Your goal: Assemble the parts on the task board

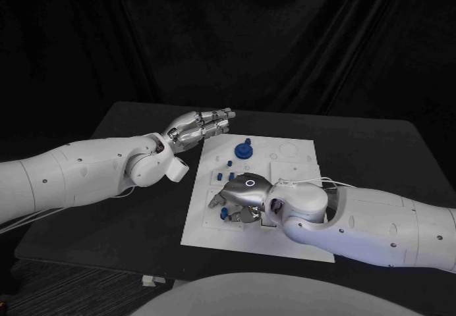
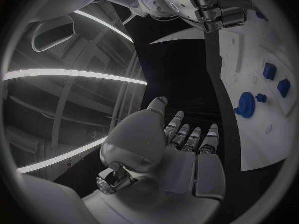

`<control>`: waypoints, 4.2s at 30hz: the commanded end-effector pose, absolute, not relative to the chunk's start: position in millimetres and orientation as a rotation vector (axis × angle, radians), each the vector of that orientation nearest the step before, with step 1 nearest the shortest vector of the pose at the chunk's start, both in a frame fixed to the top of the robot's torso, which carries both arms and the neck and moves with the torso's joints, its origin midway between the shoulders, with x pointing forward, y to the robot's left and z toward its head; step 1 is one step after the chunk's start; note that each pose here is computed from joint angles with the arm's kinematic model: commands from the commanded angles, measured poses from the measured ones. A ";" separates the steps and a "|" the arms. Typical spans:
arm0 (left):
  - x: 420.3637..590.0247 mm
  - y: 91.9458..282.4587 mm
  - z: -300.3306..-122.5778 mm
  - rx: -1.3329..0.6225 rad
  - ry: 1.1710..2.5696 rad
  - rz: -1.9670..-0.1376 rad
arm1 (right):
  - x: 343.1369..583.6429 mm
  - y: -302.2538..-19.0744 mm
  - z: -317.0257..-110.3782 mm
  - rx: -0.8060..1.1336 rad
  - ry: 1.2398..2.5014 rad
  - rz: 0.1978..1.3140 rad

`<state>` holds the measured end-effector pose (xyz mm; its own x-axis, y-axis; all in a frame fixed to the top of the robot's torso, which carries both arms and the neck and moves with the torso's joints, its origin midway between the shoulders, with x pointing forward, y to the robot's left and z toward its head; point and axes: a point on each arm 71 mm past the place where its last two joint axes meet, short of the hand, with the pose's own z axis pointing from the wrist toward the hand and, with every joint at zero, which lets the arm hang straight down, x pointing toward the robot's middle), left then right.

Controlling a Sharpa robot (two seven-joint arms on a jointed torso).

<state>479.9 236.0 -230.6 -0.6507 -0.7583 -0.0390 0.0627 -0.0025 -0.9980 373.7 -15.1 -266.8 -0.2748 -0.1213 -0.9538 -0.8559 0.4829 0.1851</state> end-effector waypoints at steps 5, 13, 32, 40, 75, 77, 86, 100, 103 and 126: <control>479.1 234.9 -230.5 -0.729 1.661 -1.740 | 374.4 -25.9 -255.3 -0.763 1.634 0.927; 479.1 240.1 -230.8 -0.735 1.655 -1.726 | 384.1 -65.6 -205.2 -0.586 1.594 0.985; 478.6 250.2 -225.6 -0.712 1.551 -1.710 | 411.0 -217.9 -181.2 -0.187 2.072 0.523; 477.9 249.6 -226.9 -0.714 1.555 -1.713 | 406.1 -229.8 -206.8 -0.132 2.223 0.361; 475.5 246.0 -231.5 -0.726 1.589 -1.729 | 395.3 -200.2 -237.6 -0.127 2.327 0.213; 475.5 246.1 -231.8 -0.727 1.591 -1.728 | 395.5 -198.6 -238.9 -0.132 2.327 0.212; 475.6 245.4 -232.7 -0.728 1.596 -1.730 | 395.8 -197.0 -249.7 -0.179 2.361 0.165; 474.7 245.4 -234.8 -0.733 1.605 -1.732 | 392.6 -190.6 -269.5 -0.217 2.417 0.149; 474.6 245.2 -235.3 -0.734 1.607 -1.732 | 392.2 -189.0 -270.6 -0.198 2.411 0.178; 474.2 246.7 -237.3 -0.742 1.614 -1.724 | 389.8 -188.3 -235.5 0.447 2.480 0.509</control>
